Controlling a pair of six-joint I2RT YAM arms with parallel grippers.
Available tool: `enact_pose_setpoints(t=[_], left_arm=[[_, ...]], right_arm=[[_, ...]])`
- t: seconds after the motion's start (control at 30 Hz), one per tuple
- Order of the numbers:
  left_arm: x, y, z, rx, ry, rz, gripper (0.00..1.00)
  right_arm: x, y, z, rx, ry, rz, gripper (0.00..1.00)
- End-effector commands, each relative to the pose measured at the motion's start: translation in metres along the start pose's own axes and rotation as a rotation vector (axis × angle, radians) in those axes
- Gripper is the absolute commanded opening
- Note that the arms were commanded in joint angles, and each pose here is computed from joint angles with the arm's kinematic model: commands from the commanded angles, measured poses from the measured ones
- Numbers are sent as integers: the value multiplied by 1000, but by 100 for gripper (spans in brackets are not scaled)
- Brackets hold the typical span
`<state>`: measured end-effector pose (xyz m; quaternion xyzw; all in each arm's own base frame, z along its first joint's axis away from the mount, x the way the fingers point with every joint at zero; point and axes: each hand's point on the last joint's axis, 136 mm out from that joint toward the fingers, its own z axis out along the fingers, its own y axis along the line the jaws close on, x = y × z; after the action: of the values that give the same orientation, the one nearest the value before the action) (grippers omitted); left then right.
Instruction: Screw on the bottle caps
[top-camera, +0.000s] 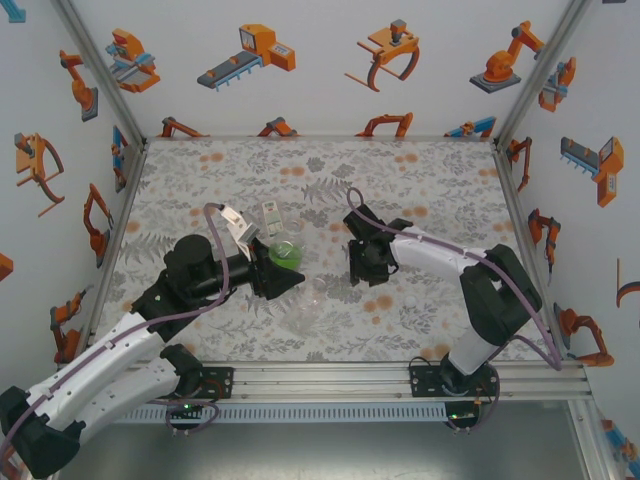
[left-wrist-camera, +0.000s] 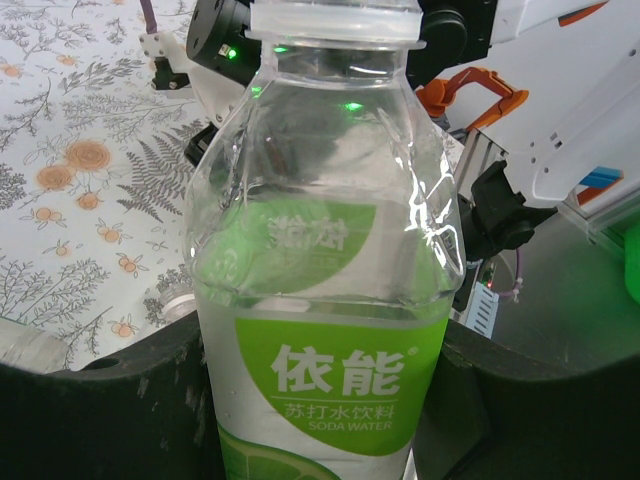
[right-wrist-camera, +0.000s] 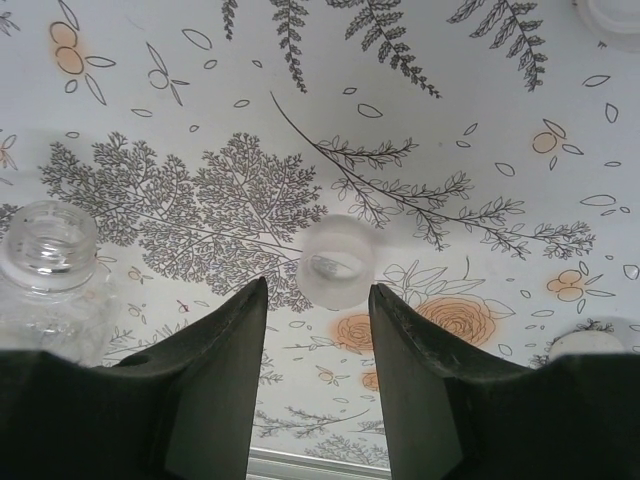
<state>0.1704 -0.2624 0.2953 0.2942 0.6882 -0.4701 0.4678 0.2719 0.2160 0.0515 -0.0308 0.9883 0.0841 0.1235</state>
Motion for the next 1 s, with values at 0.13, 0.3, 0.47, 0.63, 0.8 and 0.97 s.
enact_pose_setpoints(t=[0.13, 0.3, 0.47, 0.63, 0.8, 0.97], left_arm=[[-19, -10, -3, 32, -46, 15, 0], [-19, -10, -5, 30, -48, 17, 0], [-19, -10, -5, 28, -46, 16, 0], [-19, -10, -6, 26, -49, 17, 0], [-19, -9, -5, 25, -48, 16, 0], [-19, -10, -5, 27, -46, 12, 0]], right_arm=[[0, 5, -3, -9, 12, 8, 44], [4, 2, 5, 8, 29, 5, 45], [8, 0, 12, 14, 42, 7, 45], [11, -2, 17, 20, 51, 8, 45], [15, -4, 24, 25, 64, 8, 45], [19, -7, 29, 30, 74, 14, 43]])
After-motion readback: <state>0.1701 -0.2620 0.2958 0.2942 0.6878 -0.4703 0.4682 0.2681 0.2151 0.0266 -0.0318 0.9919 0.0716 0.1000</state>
